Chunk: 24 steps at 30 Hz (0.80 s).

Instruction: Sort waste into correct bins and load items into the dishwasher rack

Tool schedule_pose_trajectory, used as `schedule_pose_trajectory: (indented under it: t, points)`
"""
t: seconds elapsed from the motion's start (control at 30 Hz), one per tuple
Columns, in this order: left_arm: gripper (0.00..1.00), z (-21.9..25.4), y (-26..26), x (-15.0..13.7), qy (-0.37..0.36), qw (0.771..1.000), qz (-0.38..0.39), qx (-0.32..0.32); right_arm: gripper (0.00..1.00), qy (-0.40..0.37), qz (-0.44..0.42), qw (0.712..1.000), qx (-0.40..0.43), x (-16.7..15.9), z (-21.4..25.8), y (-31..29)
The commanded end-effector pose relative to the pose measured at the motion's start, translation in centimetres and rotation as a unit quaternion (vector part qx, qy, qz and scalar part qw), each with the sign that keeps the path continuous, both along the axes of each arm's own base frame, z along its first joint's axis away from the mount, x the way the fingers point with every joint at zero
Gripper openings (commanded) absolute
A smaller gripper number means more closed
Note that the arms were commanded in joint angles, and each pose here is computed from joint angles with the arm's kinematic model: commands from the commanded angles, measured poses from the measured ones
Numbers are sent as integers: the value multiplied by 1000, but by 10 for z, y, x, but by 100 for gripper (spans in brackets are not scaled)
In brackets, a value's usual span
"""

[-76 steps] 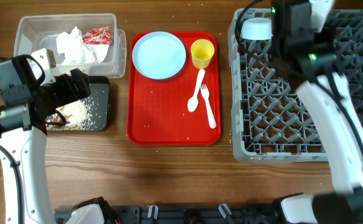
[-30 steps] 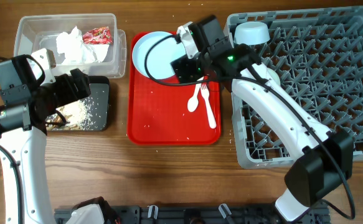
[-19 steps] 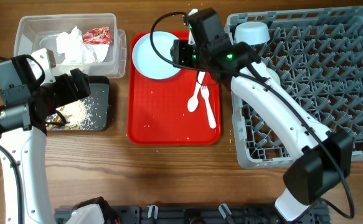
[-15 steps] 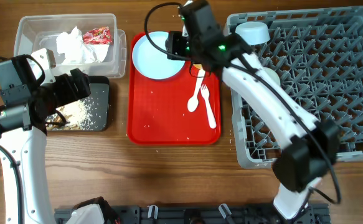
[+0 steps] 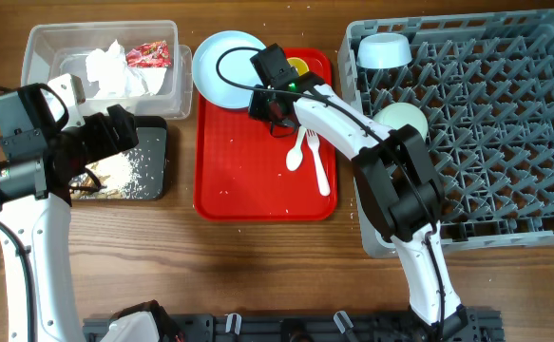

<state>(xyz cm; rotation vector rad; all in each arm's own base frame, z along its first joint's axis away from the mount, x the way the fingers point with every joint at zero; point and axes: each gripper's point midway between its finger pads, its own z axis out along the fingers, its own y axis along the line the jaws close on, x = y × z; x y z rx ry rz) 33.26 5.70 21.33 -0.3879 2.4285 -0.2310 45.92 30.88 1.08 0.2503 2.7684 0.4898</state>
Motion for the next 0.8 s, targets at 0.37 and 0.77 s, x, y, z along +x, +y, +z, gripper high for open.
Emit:
schedule_pose_trajectory:
  t: [0.37, 0.77]
  points:
    - [100, 4, 1, 1, -7, 1000, -7, 5, 45, -152, 64, 986, -5, 13, 142, -4]
    - [100, 4, 1, 1, -7, 1000, -7, 5, 47, -93, 90, 991, -31, -11, 119, -12]
